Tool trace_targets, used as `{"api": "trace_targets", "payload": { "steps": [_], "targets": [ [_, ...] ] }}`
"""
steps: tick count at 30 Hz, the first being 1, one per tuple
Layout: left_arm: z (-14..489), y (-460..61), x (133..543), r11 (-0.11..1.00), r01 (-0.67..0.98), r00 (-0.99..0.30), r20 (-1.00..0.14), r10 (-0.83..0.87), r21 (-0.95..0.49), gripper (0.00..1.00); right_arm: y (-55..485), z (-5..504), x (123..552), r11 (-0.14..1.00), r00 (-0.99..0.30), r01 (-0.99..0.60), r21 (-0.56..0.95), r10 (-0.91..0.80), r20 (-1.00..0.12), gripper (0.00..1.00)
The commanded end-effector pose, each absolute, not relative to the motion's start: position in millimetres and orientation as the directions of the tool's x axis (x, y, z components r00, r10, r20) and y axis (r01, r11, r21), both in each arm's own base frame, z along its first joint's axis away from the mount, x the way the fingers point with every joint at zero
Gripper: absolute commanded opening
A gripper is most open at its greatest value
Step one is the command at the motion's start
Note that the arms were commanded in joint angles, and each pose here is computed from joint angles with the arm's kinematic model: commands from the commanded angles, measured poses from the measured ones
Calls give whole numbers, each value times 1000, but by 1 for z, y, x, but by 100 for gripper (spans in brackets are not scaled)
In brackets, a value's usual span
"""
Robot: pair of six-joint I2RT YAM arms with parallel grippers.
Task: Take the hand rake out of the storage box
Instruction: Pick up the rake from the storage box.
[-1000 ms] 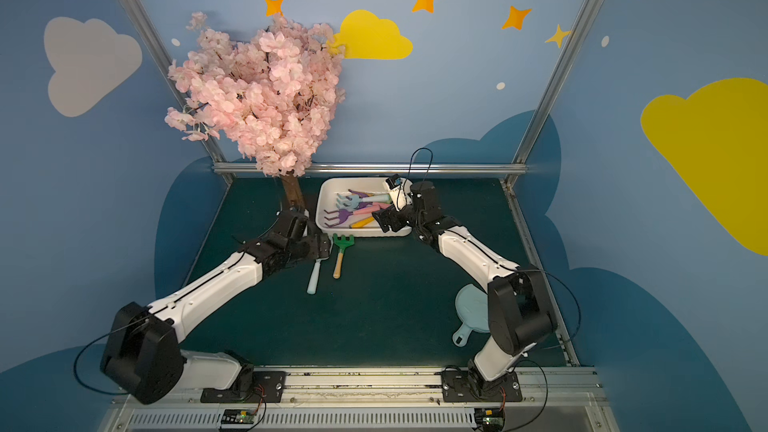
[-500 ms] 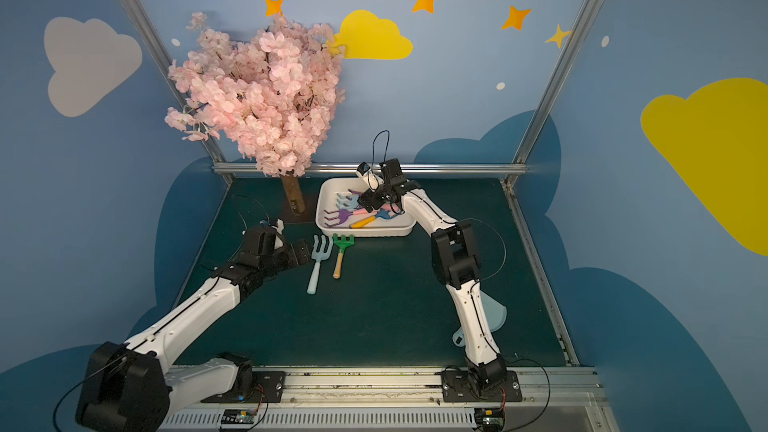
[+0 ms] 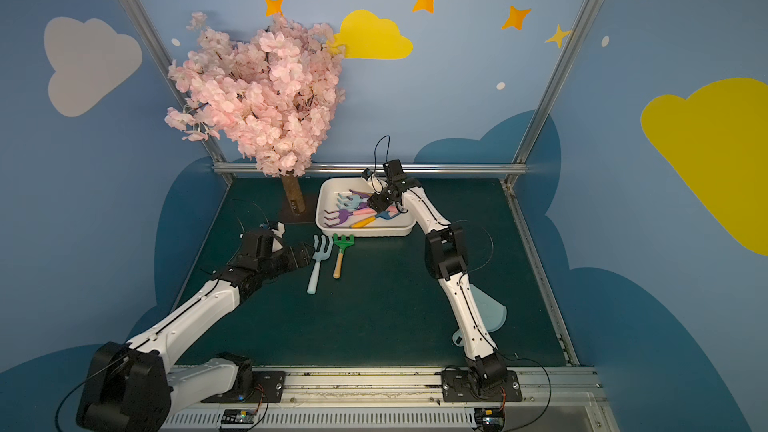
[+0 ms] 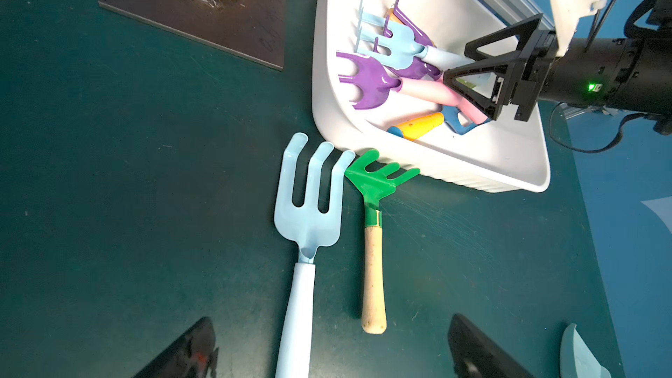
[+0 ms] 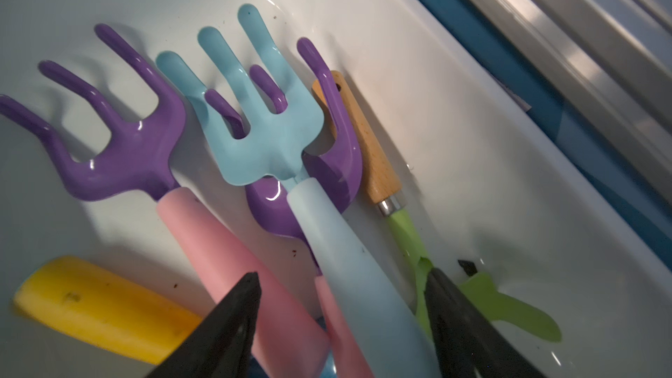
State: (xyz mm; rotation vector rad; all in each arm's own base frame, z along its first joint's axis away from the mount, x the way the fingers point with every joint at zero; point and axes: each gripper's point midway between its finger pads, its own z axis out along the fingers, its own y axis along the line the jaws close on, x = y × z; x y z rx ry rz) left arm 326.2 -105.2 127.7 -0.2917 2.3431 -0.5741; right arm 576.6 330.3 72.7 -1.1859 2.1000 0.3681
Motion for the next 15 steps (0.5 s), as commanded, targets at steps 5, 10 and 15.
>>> {"api": "trace_targets", "payload": {
  "steps": [5,10,15],
  "targets": [
    [135,-109,326,854,-30,-723,-579,-377,-519,100,328,74,550,491,-370,-871,1,-653,-661,43],
    [137,-110,324,851,-26,-720,-581,-380,-524,100,324,76,548,488,-362,-873,-14,-665,-653,42],
    [137,-108,323,853,-30,-719,-581,-381,-522,100,322,73,552,491,-351,-871,-38,-673,-651,42]
  ]
}}
